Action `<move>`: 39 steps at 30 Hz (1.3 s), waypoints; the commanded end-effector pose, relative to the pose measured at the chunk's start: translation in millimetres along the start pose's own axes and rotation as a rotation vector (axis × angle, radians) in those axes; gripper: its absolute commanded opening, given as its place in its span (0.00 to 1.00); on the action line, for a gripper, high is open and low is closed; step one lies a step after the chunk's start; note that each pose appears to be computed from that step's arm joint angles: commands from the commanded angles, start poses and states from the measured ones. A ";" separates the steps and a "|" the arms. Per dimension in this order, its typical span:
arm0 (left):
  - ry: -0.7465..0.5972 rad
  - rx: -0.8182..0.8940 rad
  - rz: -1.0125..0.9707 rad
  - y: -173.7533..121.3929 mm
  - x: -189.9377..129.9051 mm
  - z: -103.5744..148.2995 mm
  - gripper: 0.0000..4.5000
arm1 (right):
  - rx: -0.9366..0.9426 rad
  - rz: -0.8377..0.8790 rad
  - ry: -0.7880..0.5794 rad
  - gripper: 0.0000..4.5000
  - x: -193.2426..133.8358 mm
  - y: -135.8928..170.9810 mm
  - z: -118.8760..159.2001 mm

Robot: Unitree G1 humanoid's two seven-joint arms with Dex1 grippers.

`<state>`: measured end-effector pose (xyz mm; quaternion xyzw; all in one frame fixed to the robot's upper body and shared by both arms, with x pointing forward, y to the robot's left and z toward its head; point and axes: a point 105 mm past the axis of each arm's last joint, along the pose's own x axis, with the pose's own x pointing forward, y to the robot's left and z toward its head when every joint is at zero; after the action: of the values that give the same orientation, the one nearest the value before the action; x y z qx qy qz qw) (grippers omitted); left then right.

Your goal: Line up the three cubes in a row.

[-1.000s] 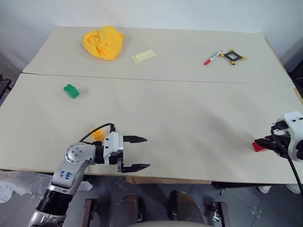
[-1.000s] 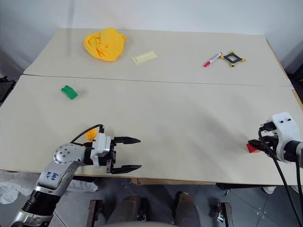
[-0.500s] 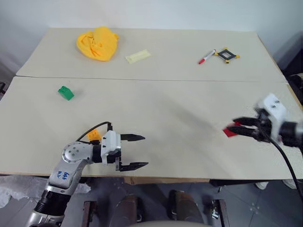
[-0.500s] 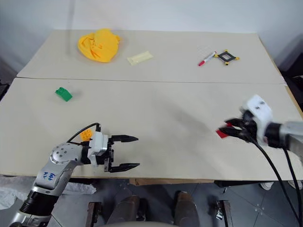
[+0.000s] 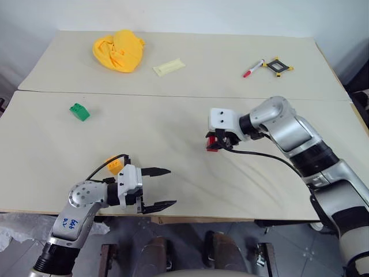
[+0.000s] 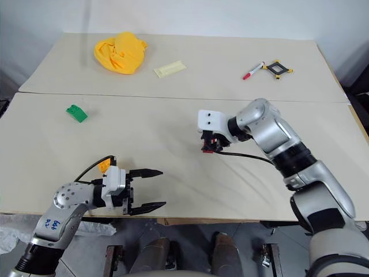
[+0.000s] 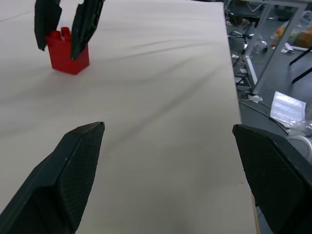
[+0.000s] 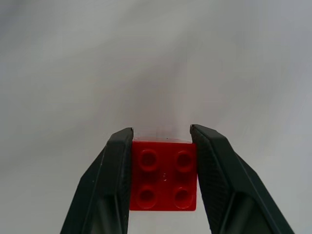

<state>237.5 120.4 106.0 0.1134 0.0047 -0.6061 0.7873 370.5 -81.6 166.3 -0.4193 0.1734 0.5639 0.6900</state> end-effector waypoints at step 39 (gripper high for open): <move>0.074 -0.278 1.065 -33.5 -236.4 -42.3 1.00 | 0.140 -0.219 -0.824 1.00 -74.0 89.1 -60.8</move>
<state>155.5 326.6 86.7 0.0006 0.0696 -0.1499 0.9862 277.7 -163.0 138.9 -0.0995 -0.0980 0.6196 0.7724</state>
